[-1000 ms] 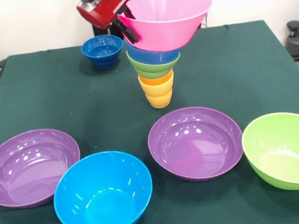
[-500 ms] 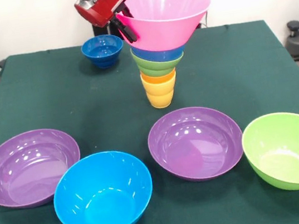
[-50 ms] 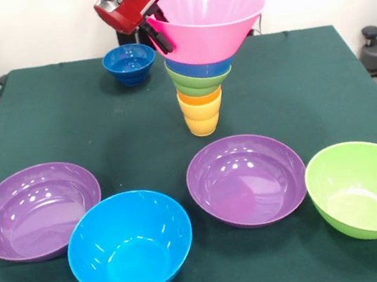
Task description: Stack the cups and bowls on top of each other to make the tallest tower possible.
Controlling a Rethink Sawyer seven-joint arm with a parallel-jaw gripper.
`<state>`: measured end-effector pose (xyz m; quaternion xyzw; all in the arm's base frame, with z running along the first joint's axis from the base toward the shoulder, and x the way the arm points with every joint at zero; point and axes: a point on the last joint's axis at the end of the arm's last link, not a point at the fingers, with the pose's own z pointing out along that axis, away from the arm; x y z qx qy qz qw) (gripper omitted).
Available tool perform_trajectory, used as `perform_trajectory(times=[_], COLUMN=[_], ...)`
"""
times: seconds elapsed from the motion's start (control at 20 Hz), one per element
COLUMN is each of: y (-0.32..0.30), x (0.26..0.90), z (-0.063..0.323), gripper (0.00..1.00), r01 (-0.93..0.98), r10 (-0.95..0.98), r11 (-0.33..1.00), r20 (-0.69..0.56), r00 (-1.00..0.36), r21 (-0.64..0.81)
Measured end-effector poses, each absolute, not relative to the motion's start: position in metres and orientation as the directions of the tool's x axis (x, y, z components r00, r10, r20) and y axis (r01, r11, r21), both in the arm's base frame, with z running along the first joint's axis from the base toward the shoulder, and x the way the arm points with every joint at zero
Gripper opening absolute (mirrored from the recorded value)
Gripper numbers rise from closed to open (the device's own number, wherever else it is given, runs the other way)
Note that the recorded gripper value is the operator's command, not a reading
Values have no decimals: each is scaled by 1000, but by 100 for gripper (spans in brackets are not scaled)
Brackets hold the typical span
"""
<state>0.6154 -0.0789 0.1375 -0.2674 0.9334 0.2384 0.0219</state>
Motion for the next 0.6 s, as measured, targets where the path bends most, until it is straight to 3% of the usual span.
perform_trajectory(times=[0.6], y=[-80], x=[599], z=[135], gripper=[0], r01=[-503], r10=[-492], r11=[738], r20=[-150], r00=[-857], r21=[450])
